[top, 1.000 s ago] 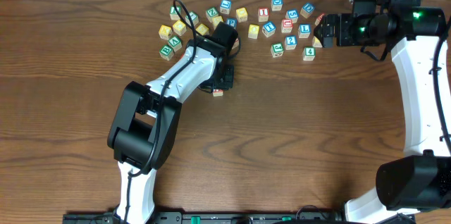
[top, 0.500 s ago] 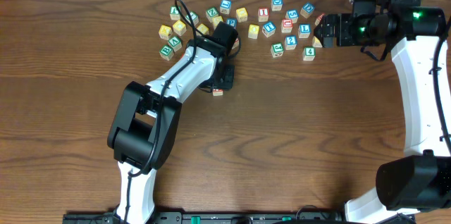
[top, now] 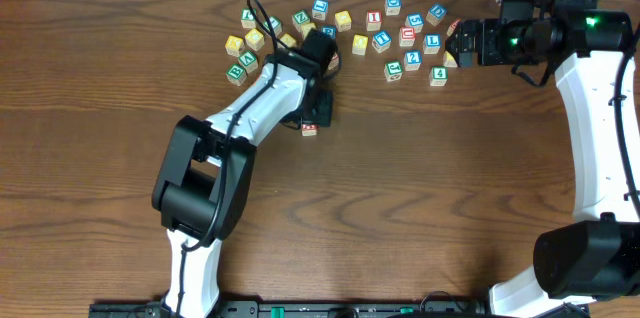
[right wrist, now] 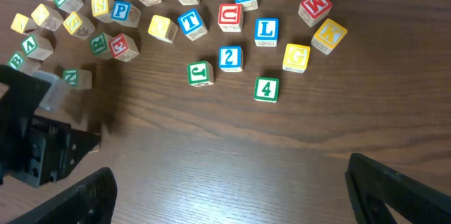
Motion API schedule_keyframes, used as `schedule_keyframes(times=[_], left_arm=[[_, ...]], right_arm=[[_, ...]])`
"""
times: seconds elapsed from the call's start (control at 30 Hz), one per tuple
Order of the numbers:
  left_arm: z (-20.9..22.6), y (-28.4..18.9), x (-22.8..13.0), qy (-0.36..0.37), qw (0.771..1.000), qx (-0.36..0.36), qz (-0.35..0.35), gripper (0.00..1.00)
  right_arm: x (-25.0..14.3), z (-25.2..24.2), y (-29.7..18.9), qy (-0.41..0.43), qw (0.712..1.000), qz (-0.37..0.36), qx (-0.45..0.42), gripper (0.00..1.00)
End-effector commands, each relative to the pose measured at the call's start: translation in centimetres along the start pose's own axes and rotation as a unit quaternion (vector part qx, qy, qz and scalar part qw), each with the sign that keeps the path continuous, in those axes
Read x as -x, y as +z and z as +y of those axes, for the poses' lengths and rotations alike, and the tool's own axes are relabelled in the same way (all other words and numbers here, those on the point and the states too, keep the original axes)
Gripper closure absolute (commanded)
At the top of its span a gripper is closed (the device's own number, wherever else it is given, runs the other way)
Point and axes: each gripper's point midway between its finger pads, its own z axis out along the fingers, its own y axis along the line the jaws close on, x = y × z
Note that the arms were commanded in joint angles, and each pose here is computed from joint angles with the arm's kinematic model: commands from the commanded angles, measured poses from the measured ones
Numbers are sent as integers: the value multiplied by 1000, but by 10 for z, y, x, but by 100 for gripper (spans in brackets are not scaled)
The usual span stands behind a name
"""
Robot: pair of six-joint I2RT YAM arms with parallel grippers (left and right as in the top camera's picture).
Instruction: Spell out AI2
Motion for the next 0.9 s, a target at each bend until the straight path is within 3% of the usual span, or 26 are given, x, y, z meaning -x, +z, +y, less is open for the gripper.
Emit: schedule_keyframes(times=[0.0,0.23,0.57,0.73,0.87], left_arm=[[7,-51,43,-17,997,-13,-70,37],[26,-127,72,-43,986,-31,-158,37],[60,-203,68,-76,971,-34,-223,37],[104,-214,58,-120,969,-9,-217,37],[159,-218,53,-169,959,61,-219,37]], right_arm=[[-1,0,3,7,1000,4,2,1],[-1,2,3,7,1000,4,6,1],[2,37,11,-4,1000,2,21,1],[7,57,20,0,1000,-6,3,3],[21,73,26,-5,1000,-10,6,5]])
